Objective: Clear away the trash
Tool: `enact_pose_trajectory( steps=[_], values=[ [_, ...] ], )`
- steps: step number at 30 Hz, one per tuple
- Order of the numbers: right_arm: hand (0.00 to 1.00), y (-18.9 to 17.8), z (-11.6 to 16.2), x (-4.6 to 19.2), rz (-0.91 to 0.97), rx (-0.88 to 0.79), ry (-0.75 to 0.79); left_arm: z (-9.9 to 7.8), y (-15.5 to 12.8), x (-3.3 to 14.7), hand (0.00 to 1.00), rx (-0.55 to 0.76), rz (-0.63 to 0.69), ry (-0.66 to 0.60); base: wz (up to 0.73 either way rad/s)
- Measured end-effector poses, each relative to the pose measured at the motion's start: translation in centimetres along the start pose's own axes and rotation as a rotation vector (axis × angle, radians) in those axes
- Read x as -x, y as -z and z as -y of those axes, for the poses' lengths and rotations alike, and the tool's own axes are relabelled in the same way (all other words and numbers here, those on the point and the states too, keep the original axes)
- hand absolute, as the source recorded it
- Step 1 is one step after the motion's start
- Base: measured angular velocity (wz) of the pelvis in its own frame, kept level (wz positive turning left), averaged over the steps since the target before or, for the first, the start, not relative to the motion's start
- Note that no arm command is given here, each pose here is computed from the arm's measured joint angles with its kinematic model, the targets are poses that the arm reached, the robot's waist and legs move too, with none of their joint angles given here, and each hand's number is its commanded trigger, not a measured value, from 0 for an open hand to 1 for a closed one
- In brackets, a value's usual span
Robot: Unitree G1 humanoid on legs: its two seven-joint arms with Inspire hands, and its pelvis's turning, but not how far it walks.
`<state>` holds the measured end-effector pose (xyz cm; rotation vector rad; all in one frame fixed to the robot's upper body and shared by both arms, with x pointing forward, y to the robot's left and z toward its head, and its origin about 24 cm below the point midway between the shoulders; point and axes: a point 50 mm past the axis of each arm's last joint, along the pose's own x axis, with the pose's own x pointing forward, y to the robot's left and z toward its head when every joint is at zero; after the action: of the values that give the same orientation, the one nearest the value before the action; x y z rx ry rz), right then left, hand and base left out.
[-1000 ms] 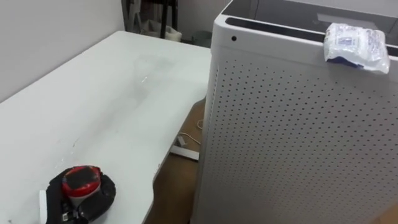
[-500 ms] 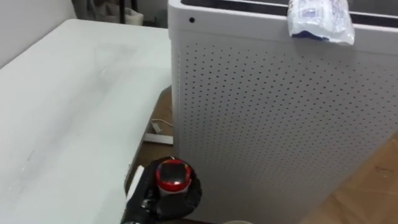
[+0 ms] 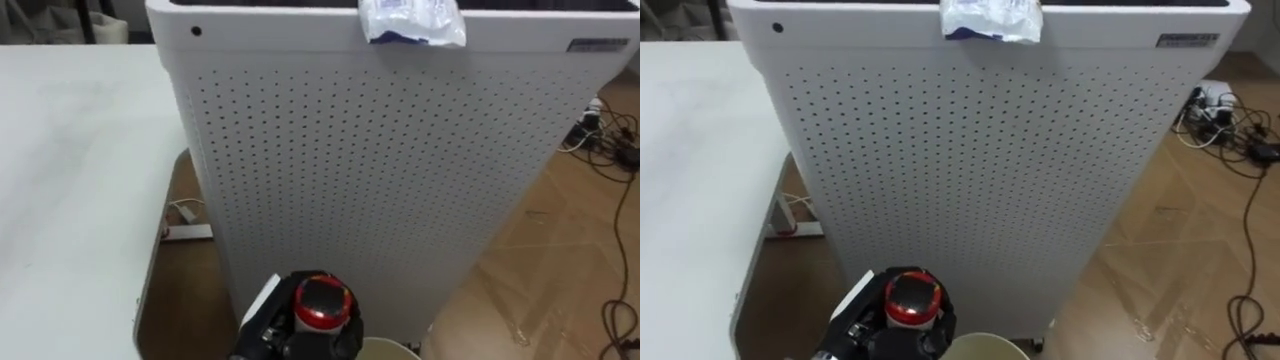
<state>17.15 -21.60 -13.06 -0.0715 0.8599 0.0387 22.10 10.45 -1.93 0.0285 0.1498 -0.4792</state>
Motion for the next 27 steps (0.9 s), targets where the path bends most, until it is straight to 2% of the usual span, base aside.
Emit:
enact_pose_trajectory(
  steps=[5, 6, 7, 8, 11, 16, 27],
  values=[
    [1.00, -0.8, 0.0, -0.2, 0.017, 0.031, -0.002, 0.1, 0.8, 0.2, 1.00, -0.002, -0.039, 0.021, -0.05],
    [1.00, -0.9, 0.0, -0.3, 0.020, 0.038, -0.002, 0.1, 1.3, 0.4, 0.67, -0.004, -0.066, 0.024, -0.15],
    [1.00, -1.0, 0.1, -0.3, 0.022, 0.042, 0.000, 0.2, 1.8, 0.8, 0.40, 0.006, -0.090, 0.024, -0.23],
    [1.00, -1.1, 0.1, -0.3, 0.022, 0.043, 0.001, 0.4, 2.1, 1.0, 0.00, 0.011, -0.101, 0.026, -0.35],
    [1.00, -1.1, 0.0, -0.3, 0.022, 0.055, -0.006, 0.7, 3.1, 1.9, 0.00, 0.028, -0.144, 0.039, -0.47],
    [1.00, -1.9, 0.2, -0.5, 0.038, 0.085, -0.013, 0.6, 3.5, 1.7, 0.00, 0.013, -0.166, 0.063, -0.56],
    [1.00, -1.1, 0.0, -0.4, 0.002, 0.149, -0.019, 0.6, 4.5, 2.0, 0.00, 0.010, -0.213, 0.070, -0.07]
  ],
)
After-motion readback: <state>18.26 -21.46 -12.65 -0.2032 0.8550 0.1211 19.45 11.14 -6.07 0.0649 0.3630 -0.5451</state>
